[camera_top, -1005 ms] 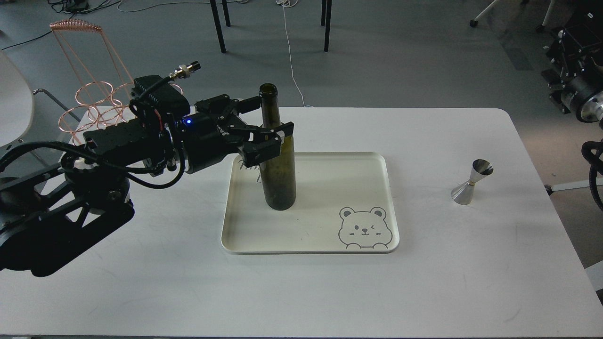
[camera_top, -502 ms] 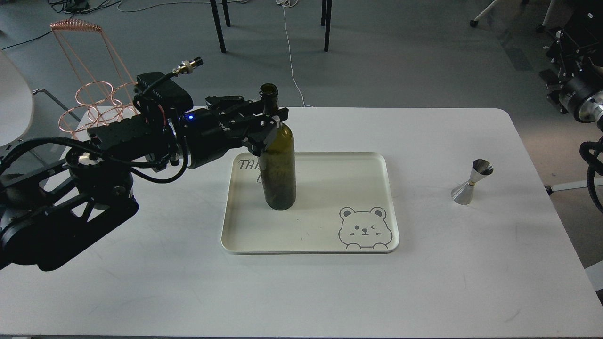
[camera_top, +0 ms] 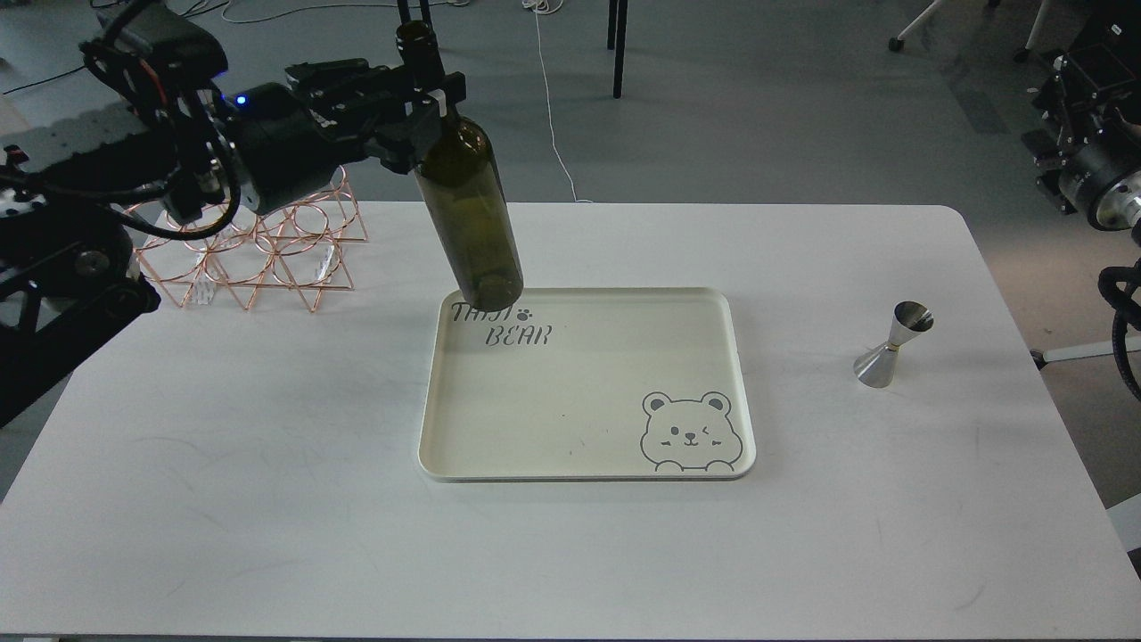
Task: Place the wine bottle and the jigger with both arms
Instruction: 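Lift the wine bottle with the left gripper toward the copper rack, then lower the bottle into a slot of the copper wine rack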
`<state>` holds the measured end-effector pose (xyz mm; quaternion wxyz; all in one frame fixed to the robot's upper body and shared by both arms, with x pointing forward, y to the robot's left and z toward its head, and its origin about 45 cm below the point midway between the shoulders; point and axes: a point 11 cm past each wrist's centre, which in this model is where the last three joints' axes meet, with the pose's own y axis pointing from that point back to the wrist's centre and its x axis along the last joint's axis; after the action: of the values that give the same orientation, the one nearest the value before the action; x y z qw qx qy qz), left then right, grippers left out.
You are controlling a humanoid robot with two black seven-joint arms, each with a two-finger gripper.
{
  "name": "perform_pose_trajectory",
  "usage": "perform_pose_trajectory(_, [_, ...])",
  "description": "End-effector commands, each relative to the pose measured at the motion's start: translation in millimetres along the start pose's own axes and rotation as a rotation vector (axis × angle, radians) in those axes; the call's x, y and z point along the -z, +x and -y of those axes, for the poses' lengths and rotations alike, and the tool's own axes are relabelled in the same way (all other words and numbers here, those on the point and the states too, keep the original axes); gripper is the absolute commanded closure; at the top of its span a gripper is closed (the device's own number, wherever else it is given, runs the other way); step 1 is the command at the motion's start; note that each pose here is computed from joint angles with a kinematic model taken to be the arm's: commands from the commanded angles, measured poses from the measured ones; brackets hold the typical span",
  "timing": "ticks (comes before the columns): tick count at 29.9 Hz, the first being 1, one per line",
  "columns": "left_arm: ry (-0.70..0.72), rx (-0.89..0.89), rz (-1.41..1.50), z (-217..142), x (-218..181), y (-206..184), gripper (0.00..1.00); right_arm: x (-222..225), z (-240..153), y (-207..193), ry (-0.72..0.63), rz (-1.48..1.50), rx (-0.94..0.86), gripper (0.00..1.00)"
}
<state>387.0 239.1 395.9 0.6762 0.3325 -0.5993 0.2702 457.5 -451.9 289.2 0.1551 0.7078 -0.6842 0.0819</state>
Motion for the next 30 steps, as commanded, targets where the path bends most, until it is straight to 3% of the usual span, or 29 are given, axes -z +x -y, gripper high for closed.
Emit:
perform_pose_trajectory(1, [0.069, 0.002, 0.037, -15.0, 31.3, 15.3, 0.90, -0.4, 0.1, -1.2, 0.000, 0.001, 0.002, 0.03])
perform_pose_trajectory(13, [0.290, 0.014, 0.010, -39.4, 116.4, 18.6, 0.91, 3.8, 3.2, -5.1, 0.008, 0.005, 0.009, 0.03])
perform_pose_trajectory(30, [0.384, 0.007, -0.009, -51.2, 149.6, 21.0, 0.91, 3.8, 3.2, -5.3, 0.008, 0.005, 0.010, 0.03])
